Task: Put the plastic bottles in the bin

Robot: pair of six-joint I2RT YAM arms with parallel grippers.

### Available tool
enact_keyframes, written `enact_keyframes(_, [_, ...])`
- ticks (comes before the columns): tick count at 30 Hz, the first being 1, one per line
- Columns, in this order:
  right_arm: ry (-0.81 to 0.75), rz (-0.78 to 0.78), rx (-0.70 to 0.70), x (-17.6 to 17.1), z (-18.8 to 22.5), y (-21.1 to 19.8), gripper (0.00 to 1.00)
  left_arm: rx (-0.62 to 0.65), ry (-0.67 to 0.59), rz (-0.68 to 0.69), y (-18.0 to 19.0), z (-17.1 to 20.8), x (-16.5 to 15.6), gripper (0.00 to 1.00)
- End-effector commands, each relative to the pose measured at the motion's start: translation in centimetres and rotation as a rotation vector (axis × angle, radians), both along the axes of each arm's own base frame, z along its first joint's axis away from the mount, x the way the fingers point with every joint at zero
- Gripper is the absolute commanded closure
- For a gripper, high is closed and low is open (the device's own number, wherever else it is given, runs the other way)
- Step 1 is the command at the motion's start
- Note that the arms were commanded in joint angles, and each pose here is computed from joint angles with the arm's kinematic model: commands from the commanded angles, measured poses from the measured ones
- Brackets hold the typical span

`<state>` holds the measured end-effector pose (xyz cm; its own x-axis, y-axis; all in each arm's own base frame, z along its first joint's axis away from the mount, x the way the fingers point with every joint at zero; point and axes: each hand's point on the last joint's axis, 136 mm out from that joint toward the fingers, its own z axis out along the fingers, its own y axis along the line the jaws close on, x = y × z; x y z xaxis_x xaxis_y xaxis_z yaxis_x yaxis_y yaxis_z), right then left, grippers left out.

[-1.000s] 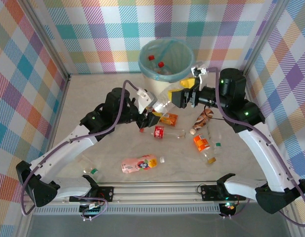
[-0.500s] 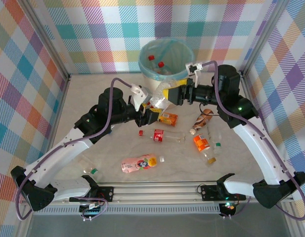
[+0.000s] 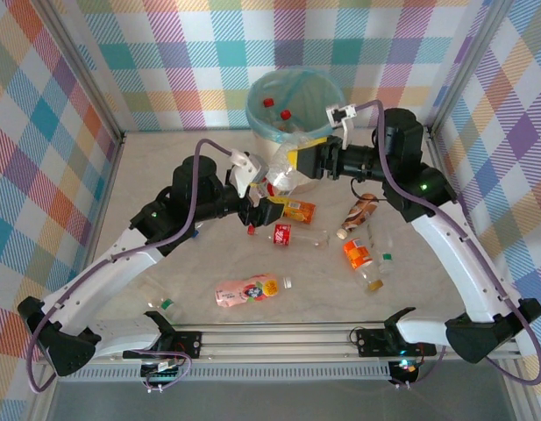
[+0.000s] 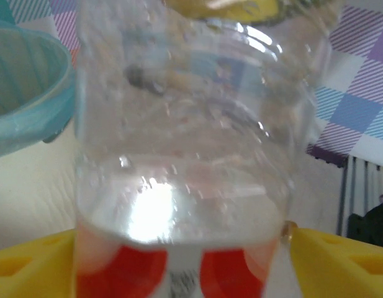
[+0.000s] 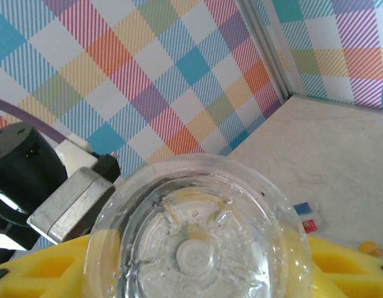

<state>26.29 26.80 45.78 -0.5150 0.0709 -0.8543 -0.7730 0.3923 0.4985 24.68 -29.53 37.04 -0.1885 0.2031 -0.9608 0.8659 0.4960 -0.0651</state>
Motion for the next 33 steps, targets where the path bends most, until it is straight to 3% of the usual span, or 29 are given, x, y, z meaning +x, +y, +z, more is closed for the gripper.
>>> enact_keyframes(1, [-0.089, -0.039, 0.017, 0.1, 3.1, -0.6, 0.46, -0.024, -0.039, -0.04, 0.8, 1.8, -2.0, 0.1])
enact_keyframes(7, [-0.249, -0.162, -0.066, 2.7, 6.4, -1.5, 0.45, -0.046, -0.077, 0.023, 3.3, 2.8, -3.2, 0.04])
enact_keyframes(18, [-0.486, -0.521, -0.324, 14.9, 8.7, -2.5, 0.45, 0.007, -0.1, 0.218, 8.7, 1.2, -4.0, 0.0])
enact_keyframes(24, [-0.498, -0.619, -0.509, 21.5, 4.2, -2.1, 0.42, 0.054, -0.102, 0.262, 9.6, 0.0, -3.7, 0.0])
enact_keyframes(33, [-0.306, -0.621, -0.644, 26.1, -4.9, -2.3, 0.4, 0.07, -0.091, 0.311, 9.7, -0.6, -2.5, 0.0])
